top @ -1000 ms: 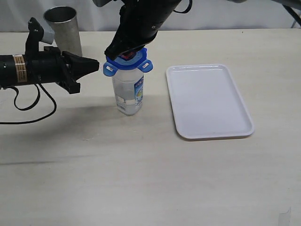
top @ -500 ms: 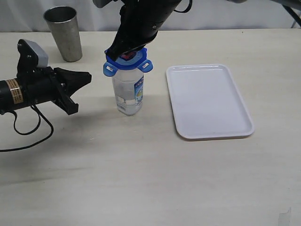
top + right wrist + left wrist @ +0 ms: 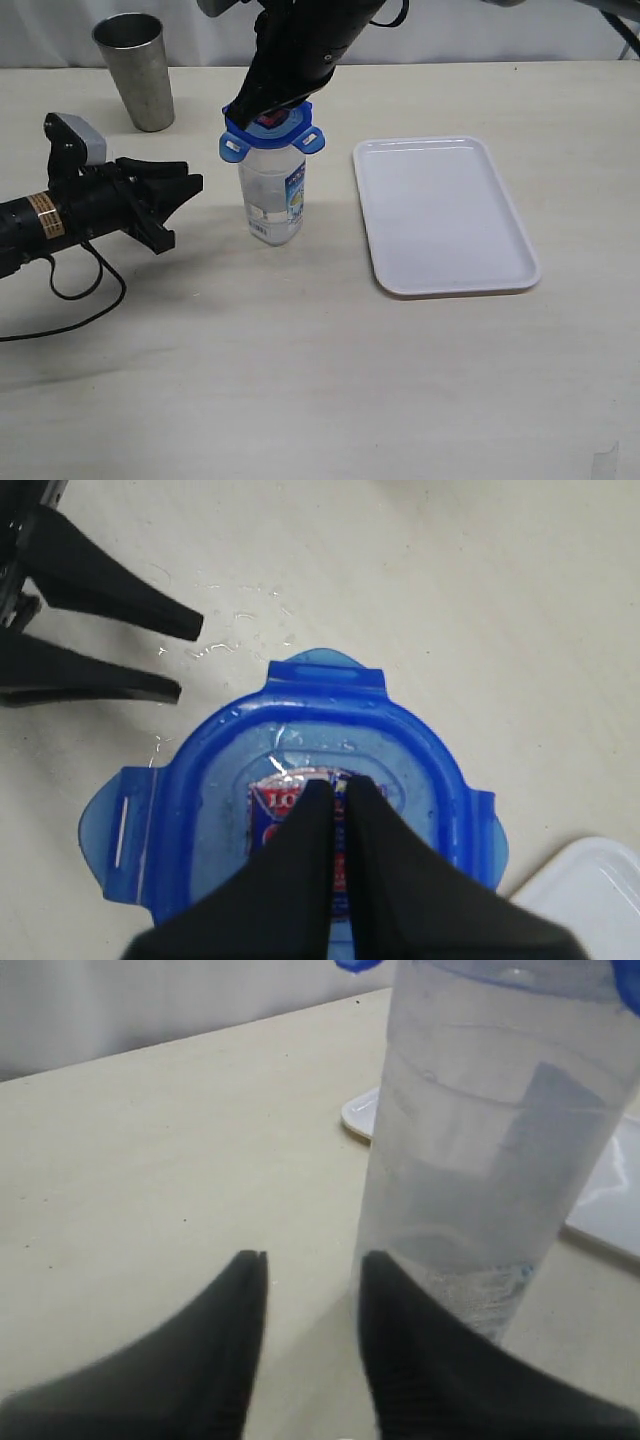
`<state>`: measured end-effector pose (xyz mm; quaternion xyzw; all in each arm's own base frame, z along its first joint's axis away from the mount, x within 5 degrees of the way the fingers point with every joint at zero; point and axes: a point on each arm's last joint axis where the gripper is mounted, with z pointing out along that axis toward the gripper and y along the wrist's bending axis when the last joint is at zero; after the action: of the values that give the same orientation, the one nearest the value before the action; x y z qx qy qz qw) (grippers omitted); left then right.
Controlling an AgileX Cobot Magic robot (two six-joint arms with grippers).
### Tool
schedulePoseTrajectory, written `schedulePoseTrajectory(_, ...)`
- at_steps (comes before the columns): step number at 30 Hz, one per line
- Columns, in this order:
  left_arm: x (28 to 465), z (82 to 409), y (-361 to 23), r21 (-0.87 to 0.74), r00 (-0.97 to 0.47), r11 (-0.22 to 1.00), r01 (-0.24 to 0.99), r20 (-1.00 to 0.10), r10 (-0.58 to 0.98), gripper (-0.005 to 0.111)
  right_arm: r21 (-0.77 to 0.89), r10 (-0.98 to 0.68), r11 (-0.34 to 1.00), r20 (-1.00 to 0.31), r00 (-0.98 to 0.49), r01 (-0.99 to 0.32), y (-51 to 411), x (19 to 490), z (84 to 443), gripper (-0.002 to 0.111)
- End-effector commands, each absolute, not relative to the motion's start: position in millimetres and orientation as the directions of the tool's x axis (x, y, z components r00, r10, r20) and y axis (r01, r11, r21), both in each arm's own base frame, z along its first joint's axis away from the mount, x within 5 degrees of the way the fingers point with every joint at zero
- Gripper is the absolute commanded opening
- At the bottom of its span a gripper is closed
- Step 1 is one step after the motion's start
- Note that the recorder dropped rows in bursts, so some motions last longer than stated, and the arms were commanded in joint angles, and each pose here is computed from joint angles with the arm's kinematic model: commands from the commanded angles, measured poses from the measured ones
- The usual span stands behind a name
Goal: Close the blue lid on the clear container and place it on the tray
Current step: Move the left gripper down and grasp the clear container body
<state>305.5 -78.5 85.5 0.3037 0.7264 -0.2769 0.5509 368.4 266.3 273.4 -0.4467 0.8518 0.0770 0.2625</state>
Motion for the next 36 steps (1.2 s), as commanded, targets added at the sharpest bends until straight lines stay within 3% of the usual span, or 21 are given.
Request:
schedulePoseTrajectory(1,303.9,85.4,-83.7,-0.046,-0.174,0.650,0.758,-0.976,0.134,0.080,-0.108,-0.744,0.579,-0.476,-0.469,-0.808,264.3,369.1,264.5,0.005)
schedulePoseTrajectory(3,301.0,84.1,-93.5,-0.007,-0.141,0.620,0.784,-0.976,0.166,0.093,-0.108,-0.744,0.579,-0.476,-0.469,-0.808,264.3,369.1,264.5,0.005)
schedulePoseTrajectory(5,296.6,79.7,-107.5,0.058,-0.085,0.580,0.813,-0.973,0.217,0.097,-0.107,-0.743,0.580,-0.476,-0.471,-0.807,264.3,369.1,264.5,0.005)
schedulePoseTrajectory(11,296.9,70.4,-133.5,0.091,-0.087,0.627,0.774,-0.965,0.248,0.097,-0.106,-0.744,0.580,-0.473,-0.472,-0.808,264.2,368.8,264.4,0.005)
schedulePoseTrajectory(21,314.7,64.2,-173.8,0.083,-0.088,0.563,0.822,-0.959,0.270,0.097,-0.102,-0.741,0.585,-0.472,-0.478,-0.805,264.1,368.6,264.2,0.005)
schedulePoseTrajectory(30,326.9,66.4,-182.5,0.094,-0.054,0.572,0.815,-0.970,0.235,0.097,-0.094,-0.748,0.582,-0.453,-0.486,-0.808,263.1,367.0,263.3,0.005)
schedulePoseTrajectory(34,326.9,66.6,-182.5,0.094,-0.053,0.572,0.815,-0.971,0.234,0.091,-0.094,-0.748,0.582,-0.453,-0.486,-0.808,263.1,367.0,263.3,0.005)
schedulePoseTrajectory(36,327.2,66.5,-182.3,0.092,-0.055,0.576,0.812,-0.971,0.234,0.077,-0.094,-0.748,0.582,-0.453,-0.486,-0.808,263.1,367.0,263.3,0.005)
